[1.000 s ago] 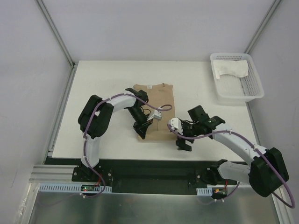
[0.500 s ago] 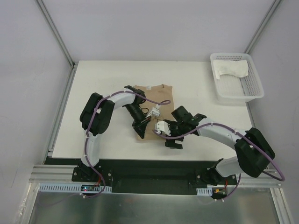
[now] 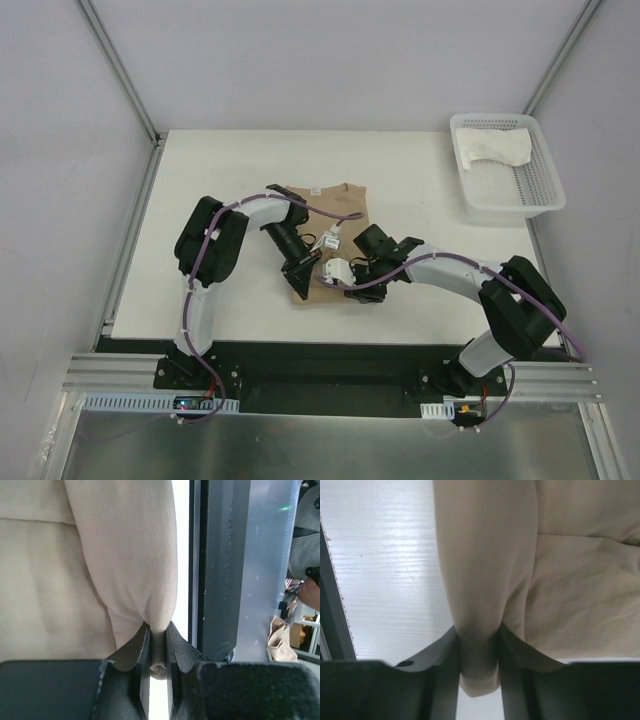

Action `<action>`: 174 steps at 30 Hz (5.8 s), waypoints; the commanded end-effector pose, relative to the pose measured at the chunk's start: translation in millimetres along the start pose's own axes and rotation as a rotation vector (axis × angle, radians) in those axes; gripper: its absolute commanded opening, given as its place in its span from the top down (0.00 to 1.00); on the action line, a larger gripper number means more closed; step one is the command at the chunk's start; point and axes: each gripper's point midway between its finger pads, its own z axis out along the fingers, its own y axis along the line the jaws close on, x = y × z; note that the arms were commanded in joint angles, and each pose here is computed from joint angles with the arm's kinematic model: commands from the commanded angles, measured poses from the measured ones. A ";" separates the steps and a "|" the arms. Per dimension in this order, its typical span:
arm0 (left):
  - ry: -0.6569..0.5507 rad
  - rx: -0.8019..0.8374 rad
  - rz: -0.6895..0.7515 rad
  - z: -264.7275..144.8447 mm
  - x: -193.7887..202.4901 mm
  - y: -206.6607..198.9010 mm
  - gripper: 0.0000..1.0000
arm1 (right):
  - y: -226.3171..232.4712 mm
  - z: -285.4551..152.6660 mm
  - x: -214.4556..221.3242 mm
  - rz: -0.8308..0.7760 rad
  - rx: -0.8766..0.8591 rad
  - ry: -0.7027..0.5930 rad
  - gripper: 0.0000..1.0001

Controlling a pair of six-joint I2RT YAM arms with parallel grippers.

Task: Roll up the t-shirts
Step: Roll the T-shirt to the center of the board.

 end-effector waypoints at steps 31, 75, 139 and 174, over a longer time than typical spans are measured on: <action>-0.115 0.206 -0.447 -26.8 -4.3 19.9 0.84 | 30.2 -54.8 8.1 0.654 -0.997 0.020 0.88; 0.093 -0.819 0.683 -20.4 -16.3 25.1 0.43 | -23.1 -4.3 16.6 0.955 -0.937 0.244 0.90; -0.076 -0.190 0.111 -27.8 -26.3 19.6 1.00 | -58.9 -14.3 -24.3 -0.305 0.190 -0.220 0.35; -0.051 -0.074 -0.227 -19.3 8.4 6.6 1.00 | 60.1 -76.7 8.7 0.028 -0.777 0.060 0.95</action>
